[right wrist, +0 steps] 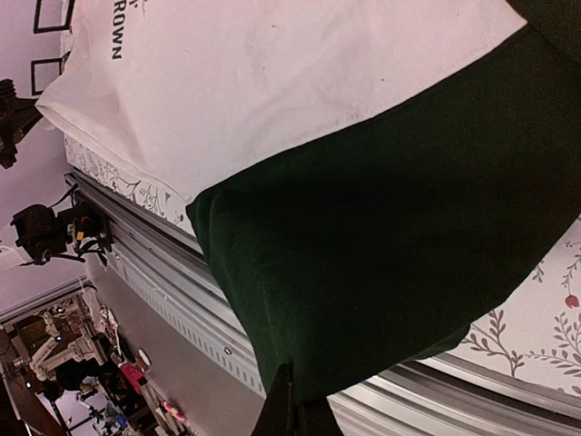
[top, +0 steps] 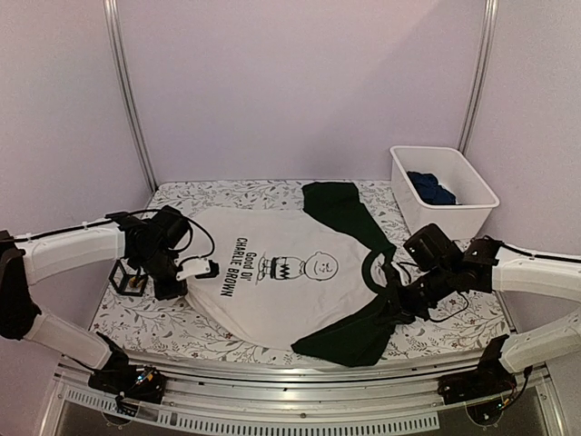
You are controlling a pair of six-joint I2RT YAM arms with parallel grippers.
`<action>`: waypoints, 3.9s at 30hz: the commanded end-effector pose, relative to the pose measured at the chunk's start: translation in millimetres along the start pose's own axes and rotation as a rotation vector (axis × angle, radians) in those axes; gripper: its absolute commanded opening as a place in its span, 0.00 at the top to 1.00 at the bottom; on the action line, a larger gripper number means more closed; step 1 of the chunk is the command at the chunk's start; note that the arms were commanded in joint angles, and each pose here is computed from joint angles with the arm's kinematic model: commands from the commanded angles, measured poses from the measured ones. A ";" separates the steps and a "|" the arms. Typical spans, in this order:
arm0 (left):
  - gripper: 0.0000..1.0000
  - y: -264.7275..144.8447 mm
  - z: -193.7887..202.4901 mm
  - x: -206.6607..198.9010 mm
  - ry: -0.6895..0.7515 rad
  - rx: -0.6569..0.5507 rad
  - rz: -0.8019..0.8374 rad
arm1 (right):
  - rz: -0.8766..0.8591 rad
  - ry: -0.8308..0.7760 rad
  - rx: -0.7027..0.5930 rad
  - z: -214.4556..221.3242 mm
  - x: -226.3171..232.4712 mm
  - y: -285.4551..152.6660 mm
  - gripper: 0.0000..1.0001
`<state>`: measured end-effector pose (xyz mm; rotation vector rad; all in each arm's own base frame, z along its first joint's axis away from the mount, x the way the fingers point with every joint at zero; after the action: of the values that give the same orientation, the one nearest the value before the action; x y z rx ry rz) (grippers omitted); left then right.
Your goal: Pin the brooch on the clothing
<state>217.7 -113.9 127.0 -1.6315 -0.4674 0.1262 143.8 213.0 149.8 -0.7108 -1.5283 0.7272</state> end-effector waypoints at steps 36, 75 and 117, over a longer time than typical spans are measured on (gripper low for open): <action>0.72 56.6 -41.4 67.6 -0.222 -0.017 -0.249 | 0.746 -0.254 -0.216 -245.1 -58.1 128.4 0.90; 0.07 -3.0 27.5 105.5 -0.161 0.169 -0.047 | 0.209 -0.602 -0.308 -142.2 124.3 53.5 0.01; 0.39 88.0 54.2 158.0 0.911 0.362 0.195 | 0.216 -0.683 -0.184 -126.6 130.9 100.6 0.01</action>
<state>361.1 -13.7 73.2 -1.2455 0.3688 -0.3788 264.1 376.3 155.3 -0.8382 -2.1613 1.0605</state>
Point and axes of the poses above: each gripper's point midway between its finger pads, its own y axis out along the fingers, its own x axis along the line the jaws close on, z = x × y, the point moved 6 cm from there along -y, back along the fingers, and after that the axes turned 2 degrees about -y, right-handed, at the moved point
